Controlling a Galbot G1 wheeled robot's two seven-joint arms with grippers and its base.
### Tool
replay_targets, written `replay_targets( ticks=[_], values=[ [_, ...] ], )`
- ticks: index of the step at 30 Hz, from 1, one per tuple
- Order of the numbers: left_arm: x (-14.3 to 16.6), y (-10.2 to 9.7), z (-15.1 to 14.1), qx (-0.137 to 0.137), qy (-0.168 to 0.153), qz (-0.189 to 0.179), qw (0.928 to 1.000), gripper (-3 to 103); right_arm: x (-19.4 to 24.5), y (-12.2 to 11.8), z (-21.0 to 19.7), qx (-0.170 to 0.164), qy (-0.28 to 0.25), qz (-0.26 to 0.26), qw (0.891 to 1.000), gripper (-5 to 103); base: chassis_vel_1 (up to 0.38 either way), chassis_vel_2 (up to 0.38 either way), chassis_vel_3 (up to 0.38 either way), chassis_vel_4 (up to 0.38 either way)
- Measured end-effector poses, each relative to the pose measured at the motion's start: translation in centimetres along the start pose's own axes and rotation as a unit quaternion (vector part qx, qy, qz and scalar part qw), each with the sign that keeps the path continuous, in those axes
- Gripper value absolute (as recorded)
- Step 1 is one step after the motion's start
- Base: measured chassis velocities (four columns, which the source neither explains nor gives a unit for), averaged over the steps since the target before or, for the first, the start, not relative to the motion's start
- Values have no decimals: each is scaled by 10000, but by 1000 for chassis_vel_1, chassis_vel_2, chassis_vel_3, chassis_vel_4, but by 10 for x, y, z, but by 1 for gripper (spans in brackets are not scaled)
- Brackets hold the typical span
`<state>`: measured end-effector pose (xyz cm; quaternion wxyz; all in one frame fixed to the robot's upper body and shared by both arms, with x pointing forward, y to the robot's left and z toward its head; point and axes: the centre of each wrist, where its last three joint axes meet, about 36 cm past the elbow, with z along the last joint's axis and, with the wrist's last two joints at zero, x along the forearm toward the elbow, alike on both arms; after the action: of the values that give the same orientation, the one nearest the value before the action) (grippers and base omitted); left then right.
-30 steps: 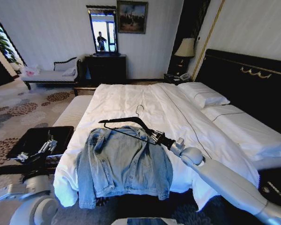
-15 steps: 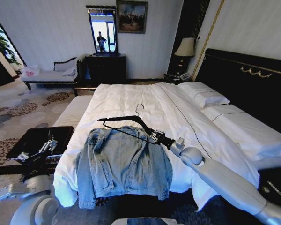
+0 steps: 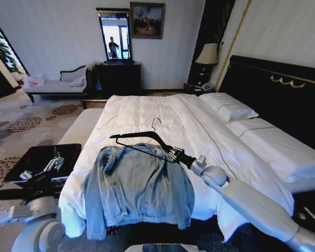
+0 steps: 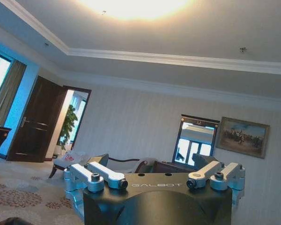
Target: Pick up the clothes from the bed and hang them on the clothes hanger.
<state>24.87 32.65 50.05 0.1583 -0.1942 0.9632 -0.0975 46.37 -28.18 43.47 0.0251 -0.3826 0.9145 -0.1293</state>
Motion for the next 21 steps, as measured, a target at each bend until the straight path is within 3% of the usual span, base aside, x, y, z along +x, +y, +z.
replay_targets(
  ticks=[11,21],
  values=[
    [-2,0,0,-7,-10,22,10000,100,-1,1,1,-17,-54,26,10000,19,-133,157,118,-110],
    [-2,1,1,-8,-5,19,10000,100,-3,0,2,76,-43,140,9999,19,7,-22,-20,12]
  ],
)
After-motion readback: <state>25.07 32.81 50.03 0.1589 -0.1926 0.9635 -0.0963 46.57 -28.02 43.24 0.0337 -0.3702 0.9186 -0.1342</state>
